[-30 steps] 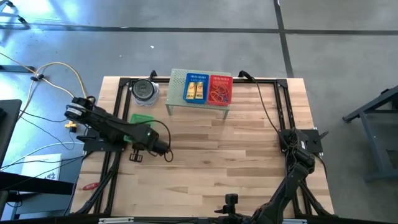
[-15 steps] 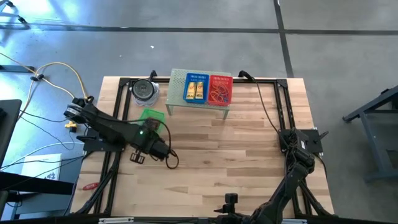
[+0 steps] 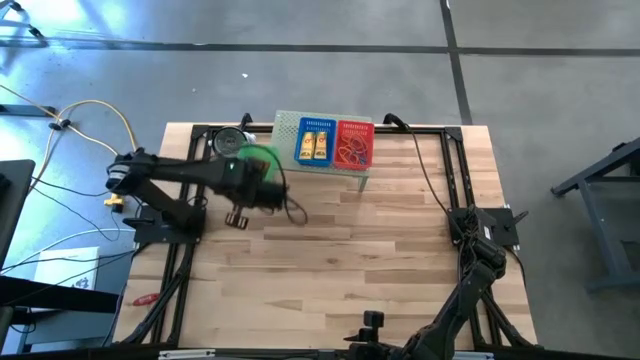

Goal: Pick & Place Office Desk Supplies
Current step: Put the green bin on the shelf

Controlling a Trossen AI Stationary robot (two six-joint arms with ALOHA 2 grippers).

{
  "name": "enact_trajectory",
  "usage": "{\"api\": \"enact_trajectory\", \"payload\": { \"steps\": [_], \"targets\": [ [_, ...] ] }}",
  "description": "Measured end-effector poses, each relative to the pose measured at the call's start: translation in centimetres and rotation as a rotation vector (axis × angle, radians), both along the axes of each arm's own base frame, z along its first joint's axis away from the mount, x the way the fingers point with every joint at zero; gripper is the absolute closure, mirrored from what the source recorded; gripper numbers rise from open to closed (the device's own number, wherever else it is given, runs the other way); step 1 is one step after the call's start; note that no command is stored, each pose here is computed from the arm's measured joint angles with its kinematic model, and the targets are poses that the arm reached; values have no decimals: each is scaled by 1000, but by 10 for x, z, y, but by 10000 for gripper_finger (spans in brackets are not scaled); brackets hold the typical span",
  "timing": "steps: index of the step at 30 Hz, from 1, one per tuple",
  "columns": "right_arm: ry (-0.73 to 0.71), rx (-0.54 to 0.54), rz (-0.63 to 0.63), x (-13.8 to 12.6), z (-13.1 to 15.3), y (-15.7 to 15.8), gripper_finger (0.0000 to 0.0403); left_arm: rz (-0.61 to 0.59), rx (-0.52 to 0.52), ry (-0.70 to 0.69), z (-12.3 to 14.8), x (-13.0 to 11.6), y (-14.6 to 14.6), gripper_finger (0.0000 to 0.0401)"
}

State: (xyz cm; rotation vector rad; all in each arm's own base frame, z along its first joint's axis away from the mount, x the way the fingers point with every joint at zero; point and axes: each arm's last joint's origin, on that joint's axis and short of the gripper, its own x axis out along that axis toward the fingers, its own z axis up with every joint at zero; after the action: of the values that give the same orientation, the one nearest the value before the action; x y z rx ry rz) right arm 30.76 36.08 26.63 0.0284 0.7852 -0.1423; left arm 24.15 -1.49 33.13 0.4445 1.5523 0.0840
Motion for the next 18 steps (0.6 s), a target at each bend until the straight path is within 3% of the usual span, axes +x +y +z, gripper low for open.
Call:
{"api": "enact_trajectory", "payload": {
  "steps": [9, 18],
  "targets": [
    [-22, 36, -18, 2, 1, 1, 254, 21, 7, -13, 2, 5, 50, 401],
    [-31, 85, -69, 2, 1, 1, 254, -29, 32, -73, -2, 19, 71, 401]
  ]
}}
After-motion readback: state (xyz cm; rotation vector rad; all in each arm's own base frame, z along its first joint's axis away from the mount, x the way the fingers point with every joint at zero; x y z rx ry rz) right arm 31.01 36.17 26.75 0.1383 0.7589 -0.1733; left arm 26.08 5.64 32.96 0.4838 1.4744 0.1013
